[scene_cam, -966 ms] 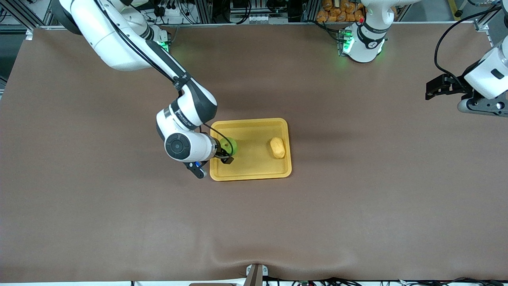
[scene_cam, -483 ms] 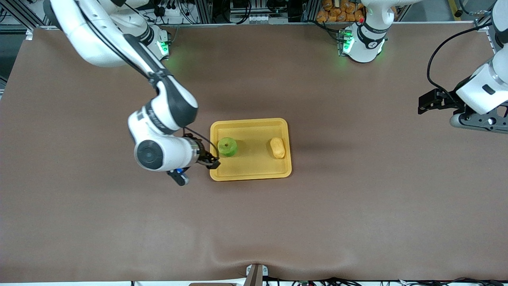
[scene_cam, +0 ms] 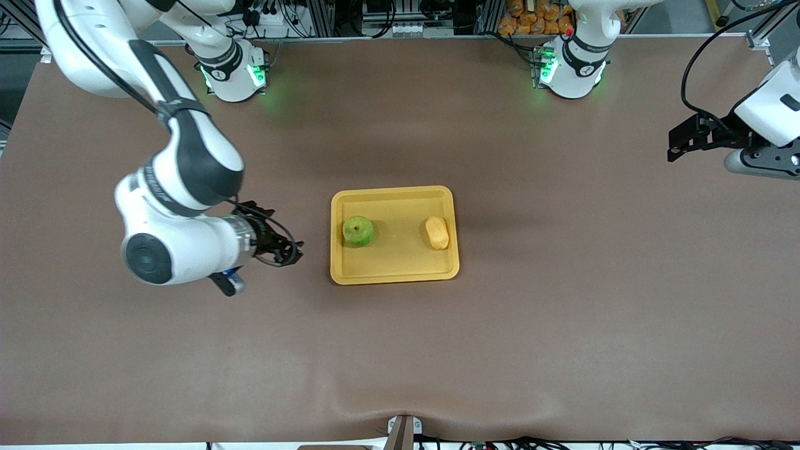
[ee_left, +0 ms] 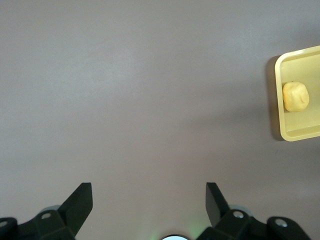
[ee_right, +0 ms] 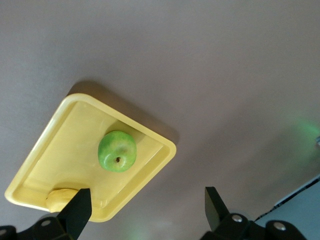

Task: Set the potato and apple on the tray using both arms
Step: 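Open the right gripper and withdraw it from the tray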

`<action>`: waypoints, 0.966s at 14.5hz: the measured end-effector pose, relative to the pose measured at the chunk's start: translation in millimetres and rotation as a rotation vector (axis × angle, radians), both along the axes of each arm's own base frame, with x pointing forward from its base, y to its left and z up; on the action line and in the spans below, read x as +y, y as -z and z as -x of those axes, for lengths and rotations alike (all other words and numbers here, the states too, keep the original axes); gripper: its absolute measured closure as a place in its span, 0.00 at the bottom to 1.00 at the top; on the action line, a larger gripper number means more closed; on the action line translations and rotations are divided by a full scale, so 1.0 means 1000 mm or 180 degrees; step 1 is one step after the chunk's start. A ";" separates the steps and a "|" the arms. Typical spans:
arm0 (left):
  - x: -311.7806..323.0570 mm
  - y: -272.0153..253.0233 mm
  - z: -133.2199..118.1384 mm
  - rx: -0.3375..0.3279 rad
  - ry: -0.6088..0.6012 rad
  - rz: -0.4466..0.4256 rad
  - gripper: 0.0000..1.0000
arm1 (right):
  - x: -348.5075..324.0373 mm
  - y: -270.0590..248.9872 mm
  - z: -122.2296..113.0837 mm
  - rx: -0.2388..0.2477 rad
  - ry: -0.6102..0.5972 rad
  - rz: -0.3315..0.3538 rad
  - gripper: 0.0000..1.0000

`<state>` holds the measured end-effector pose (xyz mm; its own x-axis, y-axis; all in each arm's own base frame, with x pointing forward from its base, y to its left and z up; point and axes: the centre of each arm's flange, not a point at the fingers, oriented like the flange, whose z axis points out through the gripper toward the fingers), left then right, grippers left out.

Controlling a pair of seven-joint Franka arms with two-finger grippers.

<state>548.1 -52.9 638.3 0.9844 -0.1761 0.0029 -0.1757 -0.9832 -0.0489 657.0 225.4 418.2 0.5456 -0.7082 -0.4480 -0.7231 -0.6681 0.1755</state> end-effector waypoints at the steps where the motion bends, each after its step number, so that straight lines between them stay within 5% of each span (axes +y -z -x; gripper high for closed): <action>1: 0.000 -0.001 0.001 -0.0009 0.0000 -0.0001 0.00 | -0.014 -0.012 -0.003 0.0001 0.0037 -0.0008 0.00; 6: -0.011 -0.006 0.006 -0.0018 0.0059 0.0002 0.00 | -0.033 -0.081 0.001 -0.0265 -0.0022 0.0027 0.00; 10: -0.008 -0.006 0.006 0.0003 0.0044 0.0006 0.00 | -0.070 -0.128 0.008 -0.0714 -0.0730 0.0159 0.00; 14: -0.005 -0.006 0.006 0.0004 0.0029 0.0008 0.00 | -0.116 -0.160 0.015 -0.0872 -0.1110 0.0122 0.00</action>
